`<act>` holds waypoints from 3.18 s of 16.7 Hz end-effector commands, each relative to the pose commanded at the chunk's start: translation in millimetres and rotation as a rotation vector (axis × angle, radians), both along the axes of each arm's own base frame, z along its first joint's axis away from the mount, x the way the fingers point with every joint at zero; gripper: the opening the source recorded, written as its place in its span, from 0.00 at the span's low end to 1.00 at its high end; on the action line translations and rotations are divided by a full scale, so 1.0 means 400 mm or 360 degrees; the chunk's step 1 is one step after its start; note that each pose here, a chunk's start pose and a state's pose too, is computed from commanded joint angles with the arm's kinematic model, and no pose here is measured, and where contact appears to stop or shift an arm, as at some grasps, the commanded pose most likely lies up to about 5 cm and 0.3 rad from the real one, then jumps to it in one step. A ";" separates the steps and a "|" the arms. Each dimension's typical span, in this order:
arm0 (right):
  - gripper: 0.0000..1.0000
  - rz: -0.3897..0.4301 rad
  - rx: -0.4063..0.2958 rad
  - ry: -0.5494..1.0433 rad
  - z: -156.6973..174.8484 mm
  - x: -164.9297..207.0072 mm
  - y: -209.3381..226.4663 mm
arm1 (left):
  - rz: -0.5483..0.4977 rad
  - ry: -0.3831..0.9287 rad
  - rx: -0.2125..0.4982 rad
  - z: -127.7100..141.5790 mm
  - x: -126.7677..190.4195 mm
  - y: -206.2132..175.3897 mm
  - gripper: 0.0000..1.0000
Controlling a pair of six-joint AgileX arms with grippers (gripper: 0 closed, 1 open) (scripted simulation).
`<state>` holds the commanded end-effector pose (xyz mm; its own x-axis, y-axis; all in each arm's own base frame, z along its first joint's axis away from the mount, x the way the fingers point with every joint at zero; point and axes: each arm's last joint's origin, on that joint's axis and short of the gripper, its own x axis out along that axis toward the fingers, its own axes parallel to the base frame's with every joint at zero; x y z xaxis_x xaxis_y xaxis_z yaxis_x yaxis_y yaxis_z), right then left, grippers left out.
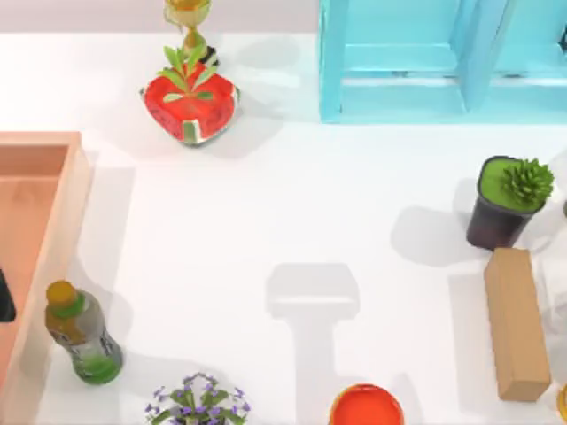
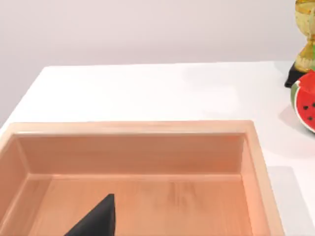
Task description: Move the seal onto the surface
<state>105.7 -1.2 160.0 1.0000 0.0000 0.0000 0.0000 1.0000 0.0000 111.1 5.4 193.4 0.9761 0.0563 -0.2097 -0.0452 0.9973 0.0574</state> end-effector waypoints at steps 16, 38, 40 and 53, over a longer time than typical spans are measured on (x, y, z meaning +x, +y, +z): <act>1.00 0.0000 0.0000 0.0000 0.000 0.000 0.000 | 0.0001 0.2036 -0.0065 0.103 0.367 0.201 1.00; 1.00 0.0000 0.0000 0.0000 0.000 0.000 0.000 | -0.0024 0.2162 -0.0100 -0.154 0.401 0.230 1.00; 1.00 0.0000 0.0000 0.0000 0.000 0.000 0.000 | -0.0024 0.2162 -0.0100 -0.156 0.401 0.229 1.00; 1.00 0.0000 0.0000 0.0000 0.000 0.000 0.000 | -0.0024 0.2162 -0.0100 -0.156 0.401 0.229 0.17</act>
